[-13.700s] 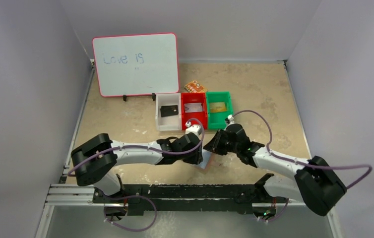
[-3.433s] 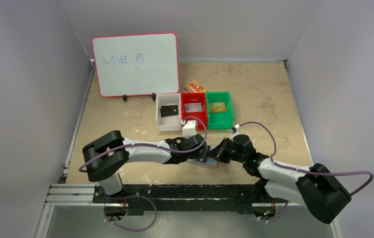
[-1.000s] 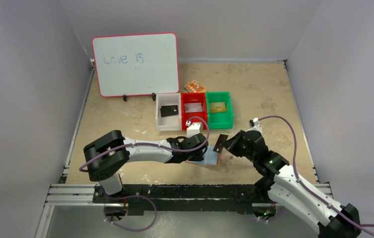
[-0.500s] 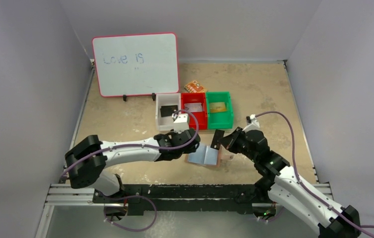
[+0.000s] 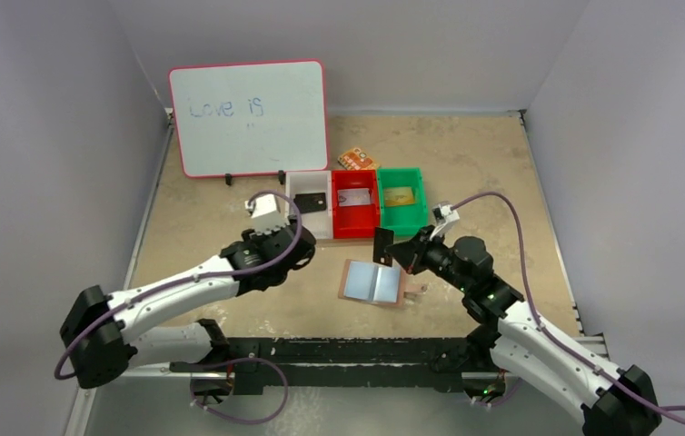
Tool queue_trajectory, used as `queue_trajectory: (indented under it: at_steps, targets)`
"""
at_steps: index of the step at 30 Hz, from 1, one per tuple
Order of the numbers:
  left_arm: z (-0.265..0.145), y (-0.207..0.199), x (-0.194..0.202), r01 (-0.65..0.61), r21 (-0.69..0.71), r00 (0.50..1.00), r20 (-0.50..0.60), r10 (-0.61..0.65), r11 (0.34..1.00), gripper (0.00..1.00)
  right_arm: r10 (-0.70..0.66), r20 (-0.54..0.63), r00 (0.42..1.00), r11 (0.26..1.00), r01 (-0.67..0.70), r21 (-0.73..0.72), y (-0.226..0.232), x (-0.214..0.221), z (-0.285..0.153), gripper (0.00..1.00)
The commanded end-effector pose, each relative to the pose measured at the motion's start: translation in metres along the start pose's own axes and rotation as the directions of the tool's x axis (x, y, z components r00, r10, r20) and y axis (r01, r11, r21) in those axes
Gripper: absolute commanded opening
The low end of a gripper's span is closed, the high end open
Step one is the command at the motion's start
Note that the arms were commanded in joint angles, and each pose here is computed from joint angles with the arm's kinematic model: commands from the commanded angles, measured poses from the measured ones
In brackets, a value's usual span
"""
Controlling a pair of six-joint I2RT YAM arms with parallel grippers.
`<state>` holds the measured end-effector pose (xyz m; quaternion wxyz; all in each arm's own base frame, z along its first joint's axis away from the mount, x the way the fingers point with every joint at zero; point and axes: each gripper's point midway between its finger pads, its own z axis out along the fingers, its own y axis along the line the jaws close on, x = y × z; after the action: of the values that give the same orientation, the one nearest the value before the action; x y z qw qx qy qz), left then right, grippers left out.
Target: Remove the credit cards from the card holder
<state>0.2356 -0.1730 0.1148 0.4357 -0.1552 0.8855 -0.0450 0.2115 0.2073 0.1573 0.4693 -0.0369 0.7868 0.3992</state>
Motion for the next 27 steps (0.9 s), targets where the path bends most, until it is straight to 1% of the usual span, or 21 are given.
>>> queue_trajectory:
  at_steps: [1, 5, 8, 10, 13, 15, 17, 18, 19, 20, 23, 25, 27]
  targets:
    - [-0.022, 0.046, -0.047, 0.045, -0.094, 0.99, 0.138, -0.032, 0.995, 0.75, -0.221, 0.135, 0.966, 0.957, 0.242, -0.162, 0.039, -0.038, 0.004, 0.0]
    - [-0.04, 0.078, -0.08, 0.08, -0.16, 0.97, 0.238, -0.04, 0.984, 0.77, -0.393, 0.19, 0.9, 0.894, 0.422, -0.151, 0.052, -0.063, 0.016, 0.0]
    - [-0.04, 0.089, -0.092, 0.074, -0.208, 0.968, 0.251, -0.02, 0.975, 0.78, -0.535, 0.165, 0.829, 0.828, 0.553, -0.096, 0.051, -0.079, 0.038, 0.0]
    - [-0.03, 0.089, -0.092, 0.06, -0.234, 0.978, 0.21, -0.01, 0.97, 0.79, -0.6, 0.128, 0.79, 0.79, 0.61, -0.059, 0.047, -0.087, 0.055, 0.0]
    - [-0.006, 0.098, -0.09, 0.044, -0.289, 0.995, 0.102, -0.015, 0.956, 0.8, -0.689, 0.101, 0.717, 0.717, 0.696, -0.047, 0.049, -0.097, 0.078, 0.0]
    - [0.008, 0.112, -0.094, 0.071, -0.31, 0.997, 0.03, -0.065, 0.948, 0.8, -0.722, 0.097, 0.685, 0.684, 0.728, -0.049, 0.053, -0.103, 0.093, 0.0]
    - [0.012, 0.129, -0.105, 0.112, -0.317, 0.993, 0.003, -0.117, 0.942, 0.8, -0.756, 0.099, 0.647, 0.644, 0.763, -0.065, 0.061, -0.107, 0.106, 0.0]
    - [0.01, 0.139, -0.114, 0.145, -0.324, 0.989, 0.016, -0.148, 0.935, 0.8, -0.773, 0.107, 0.625, 0.621, 0.78, -0.069, 0.067, -0.113, 0.113, 0.0]
    - [0.008, 0.148, -0.122, 0.169, -0.324, 0.985, 0.031, -0.168, 0.931, 0.8, -0.792, 0.085, 0.604, 0.599, 0.797, -0.082, 0.066, -0.107, 0.121, 0.0]
    - [0.006, 0.155, -0.13, 0.189, -0.326, 0.982, 0.053, -0.182, 0.926, 0.8, -0.812, 0.087, 0.577, 0.571, 0.816, -0.09, 0.073, -0.111, 0.129, 0.0]
    - [-0.003, 0.175, -0.141, 0.215, -0.383, 0.975, 0.13, -0.178, 0.898, 0.8, -0.873, 0.03, 0.487, 0.482, 0.87, -0.099, 0.078, -0.103, 0.156, 0.0]
    - [-0.006, 0.185, -0.138, 0.227, -0.417, 0.971, 0.161, -0.175, 0.88, 0.81, -0.913, -0.019, 0.407, 0.406, 0.906, -0.114, 0.079, -0.09, 0.172, 0.0]
    - [-0.008, 0.189, -0.132, 0.225, -0.429, 0.972, 0.155, -0.174, 0.875, 0.81, -0.946, -0.073, 0.316, 0.323, 0.94, -0.113, 0.077, -0.077, 0.189, 0.0]
